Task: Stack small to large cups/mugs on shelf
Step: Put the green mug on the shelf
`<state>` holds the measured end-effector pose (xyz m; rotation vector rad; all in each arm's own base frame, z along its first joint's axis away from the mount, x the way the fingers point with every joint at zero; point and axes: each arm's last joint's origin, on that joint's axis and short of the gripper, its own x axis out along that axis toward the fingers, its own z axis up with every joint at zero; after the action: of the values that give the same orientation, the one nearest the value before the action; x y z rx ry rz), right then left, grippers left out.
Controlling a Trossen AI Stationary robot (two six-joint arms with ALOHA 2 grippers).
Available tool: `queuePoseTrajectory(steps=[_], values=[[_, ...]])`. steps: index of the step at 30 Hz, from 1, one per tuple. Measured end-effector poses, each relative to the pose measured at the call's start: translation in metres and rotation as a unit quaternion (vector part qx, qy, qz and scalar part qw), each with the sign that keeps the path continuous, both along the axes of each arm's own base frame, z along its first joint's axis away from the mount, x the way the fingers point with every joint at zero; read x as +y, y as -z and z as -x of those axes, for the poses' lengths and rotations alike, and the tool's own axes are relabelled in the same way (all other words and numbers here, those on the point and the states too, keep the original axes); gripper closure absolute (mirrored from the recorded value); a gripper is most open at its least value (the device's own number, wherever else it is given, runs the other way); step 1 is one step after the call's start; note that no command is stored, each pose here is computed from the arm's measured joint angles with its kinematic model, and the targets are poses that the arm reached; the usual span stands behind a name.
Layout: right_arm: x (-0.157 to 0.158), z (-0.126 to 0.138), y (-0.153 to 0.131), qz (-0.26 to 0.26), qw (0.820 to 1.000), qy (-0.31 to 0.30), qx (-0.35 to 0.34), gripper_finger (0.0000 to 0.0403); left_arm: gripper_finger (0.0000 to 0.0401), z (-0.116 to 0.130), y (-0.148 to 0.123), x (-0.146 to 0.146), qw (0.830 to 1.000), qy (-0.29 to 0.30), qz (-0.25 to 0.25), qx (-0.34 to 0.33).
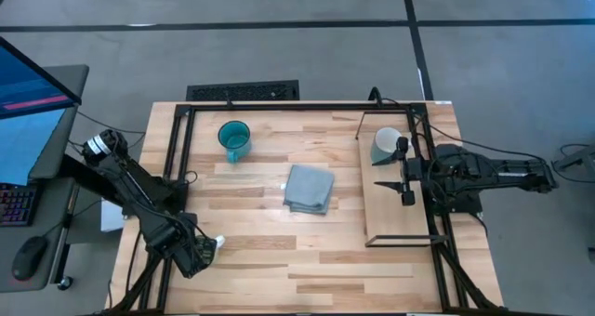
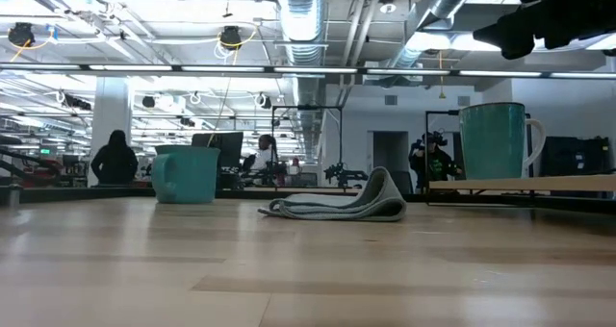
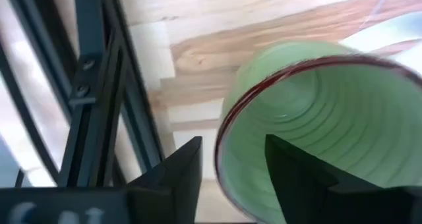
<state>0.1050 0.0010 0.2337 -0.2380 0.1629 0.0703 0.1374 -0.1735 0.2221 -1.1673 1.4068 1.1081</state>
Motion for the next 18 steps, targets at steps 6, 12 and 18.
queuePoseTrajectory(steps=[6,12,18], values=[[0.0,0.0003,0.0016,0.0,1.0,0.0,0.008,0.0137,0.0305,-0.0006,0.0001,0.0008,0.999,0.028,-0.01,-0.015],[0.0,0.0005,0.0027,0.0,1.0,0.0,0.014,0.0137,0.0358,0.0013,0.0002,0.0033,0.999,0.03,-0.023,-0.006],[0.0,0.0005,0.0027,0.0,1.0,0.0,0.014,0.0137,0.0392,-0.0005,-0.0011,0.0065,0.999,0.028,-0.028,-0.004]])
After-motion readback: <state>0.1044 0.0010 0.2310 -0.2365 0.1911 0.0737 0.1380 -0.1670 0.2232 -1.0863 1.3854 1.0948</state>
